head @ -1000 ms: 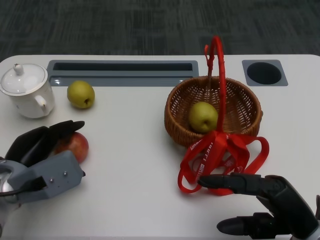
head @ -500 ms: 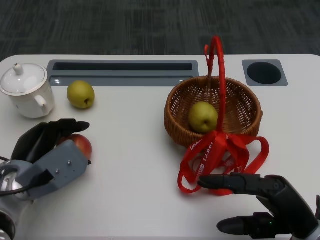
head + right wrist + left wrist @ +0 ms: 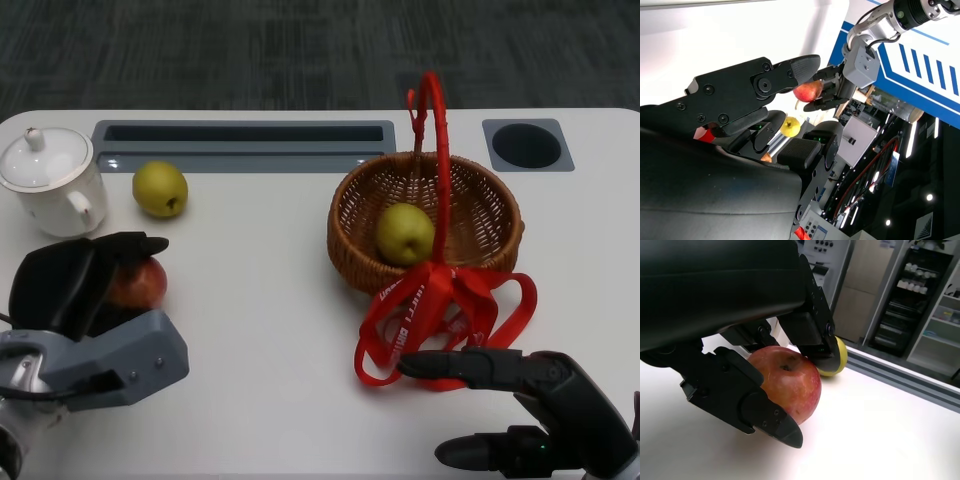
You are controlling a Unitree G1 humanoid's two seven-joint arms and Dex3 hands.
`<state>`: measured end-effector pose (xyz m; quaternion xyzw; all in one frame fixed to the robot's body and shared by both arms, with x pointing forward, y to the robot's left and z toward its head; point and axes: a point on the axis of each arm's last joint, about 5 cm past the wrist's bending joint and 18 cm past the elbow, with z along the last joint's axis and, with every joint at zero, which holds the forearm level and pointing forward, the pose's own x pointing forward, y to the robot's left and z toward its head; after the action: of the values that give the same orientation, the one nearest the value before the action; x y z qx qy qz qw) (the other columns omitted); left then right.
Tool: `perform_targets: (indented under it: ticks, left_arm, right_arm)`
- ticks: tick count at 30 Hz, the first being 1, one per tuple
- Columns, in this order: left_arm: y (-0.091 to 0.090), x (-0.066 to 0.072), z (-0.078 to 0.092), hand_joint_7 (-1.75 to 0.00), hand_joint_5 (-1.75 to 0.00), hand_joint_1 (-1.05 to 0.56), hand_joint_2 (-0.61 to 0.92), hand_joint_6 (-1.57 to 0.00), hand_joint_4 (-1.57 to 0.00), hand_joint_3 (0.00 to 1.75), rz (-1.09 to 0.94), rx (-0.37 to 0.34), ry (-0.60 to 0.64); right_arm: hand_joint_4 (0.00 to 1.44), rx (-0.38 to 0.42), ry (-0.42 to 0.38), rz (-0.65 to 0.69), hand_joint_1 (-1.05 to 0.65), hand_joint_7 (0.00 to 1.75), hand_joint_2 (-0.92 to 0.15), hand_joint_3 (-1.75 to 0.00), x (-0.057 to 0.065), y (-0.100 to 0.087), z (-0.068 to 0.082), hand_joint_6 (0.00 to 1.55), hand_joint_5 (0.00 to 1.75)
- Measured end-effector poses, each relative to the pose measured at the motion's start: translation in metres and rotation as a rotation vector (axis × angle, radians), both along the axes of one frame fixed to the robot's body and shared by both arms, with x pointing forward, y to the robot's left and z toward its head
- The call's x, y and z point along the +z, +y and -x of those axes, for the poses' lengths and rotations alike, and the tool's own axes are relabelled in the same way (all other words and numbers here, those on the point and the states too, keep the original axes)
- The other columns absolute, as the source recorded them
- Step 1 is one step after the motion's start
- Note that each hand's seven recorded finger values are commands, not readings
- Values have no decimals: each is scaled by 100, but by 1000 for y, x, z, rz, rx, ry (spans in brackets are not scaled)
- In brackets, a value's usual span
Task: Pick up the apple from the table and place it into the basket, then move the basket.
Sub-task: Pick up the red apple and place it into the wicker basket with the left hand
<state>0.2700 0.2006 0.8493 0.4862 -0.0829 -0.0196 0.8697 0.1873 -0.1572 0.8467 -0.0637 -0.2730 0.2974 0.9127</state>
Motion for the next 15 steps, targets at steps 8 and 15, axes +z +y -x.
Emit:
perform_targets:
  ticks: [8, 15]
  left_arm:
    - [3, 4, 6, -1, -14, -14, 81, -110, -130, 0, 108, -70, -66]
    - [1, 18, 13, -1, -10, -12, 81, -111, -125, 0, 271, -188, -164]
  right_arm:
    - [84, 0, 5, 0, -52, 0, -87, 0, -1, 0, 0, 74, 0]
    - [84, -2, 11, 1, -51, 0, -87, 0, -4, 1, 0, 74, 0]
